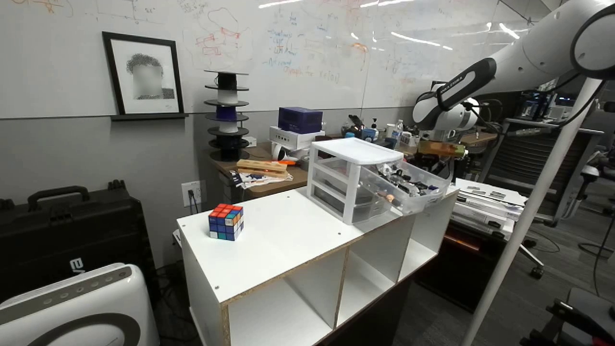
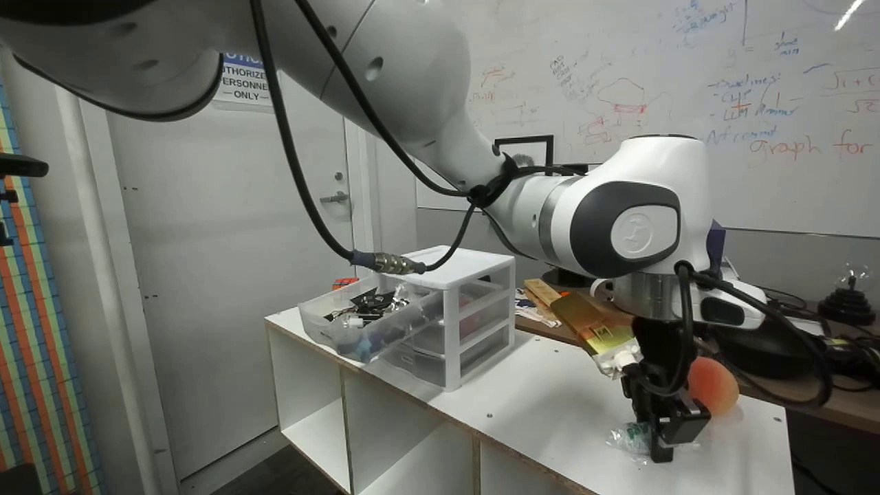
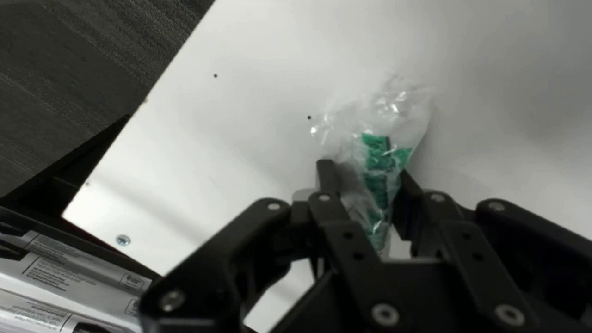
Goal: Put the silver object, battery, and plastic bag on the table into the open drawer and then close the drawer
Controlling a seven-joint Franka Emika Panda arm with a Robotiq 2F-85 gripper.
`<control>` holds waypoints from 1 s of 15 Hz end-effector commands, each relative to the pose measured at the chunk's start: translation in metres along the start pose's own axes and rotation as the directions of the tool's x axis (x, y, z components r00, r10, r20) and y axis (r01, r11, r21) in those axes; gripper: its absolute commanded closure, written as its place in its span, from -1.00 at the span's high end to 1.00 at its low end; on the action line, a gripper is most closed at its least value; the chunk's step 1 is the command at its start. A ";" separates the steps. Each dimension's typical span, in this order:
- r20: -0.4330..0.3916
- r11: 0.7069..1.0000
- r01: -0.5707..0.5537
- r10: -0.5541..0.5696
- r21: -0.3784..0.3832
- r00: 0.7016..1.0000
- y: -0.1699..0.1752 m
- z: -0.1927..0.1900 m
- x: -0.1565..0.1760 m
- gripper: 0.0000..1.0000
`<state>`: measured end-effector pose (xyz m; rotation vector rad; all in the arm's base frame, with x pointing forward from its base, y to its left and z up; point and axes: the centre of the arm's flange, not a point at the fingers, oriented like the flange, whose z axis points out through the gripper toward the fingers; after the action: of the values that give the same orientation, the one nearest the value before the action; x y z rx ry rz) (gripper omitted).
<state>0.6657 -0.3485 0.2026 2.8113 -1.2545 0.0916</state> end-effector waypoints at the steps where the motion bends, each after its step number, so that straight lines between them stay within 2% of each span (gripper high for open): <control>1: -0.011 0.999 0.032 -0.032 -0.002 0.999 -0.019 -0.004 0.005 -0.97; 2: 0.003 0.999 0.051 -0.051 0.013 0.999 -0.023 -0.008 -0.002 -1.00; 4: 0.021 0.996 0.085 -0.086 0.040 0.996 -0.034 -0.018 -0.016 -0.93; 7: 0.040 0.988 0.148 -0.149 0.034 0.988 -0.058 -0.049 -0.050 -0.93; 12: -0.069 0.965 0.257 -0.261 -0.060 0.963 -0.091 -0.133 -0.095 -0.93; 15: -0.145 0.940 0.324 -0.337 -0.103 0.930 -0.101 -0.185 -0.127 -0.93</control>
<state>0.6906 -0.2085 0.3237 2.8765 -0.8113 0.1721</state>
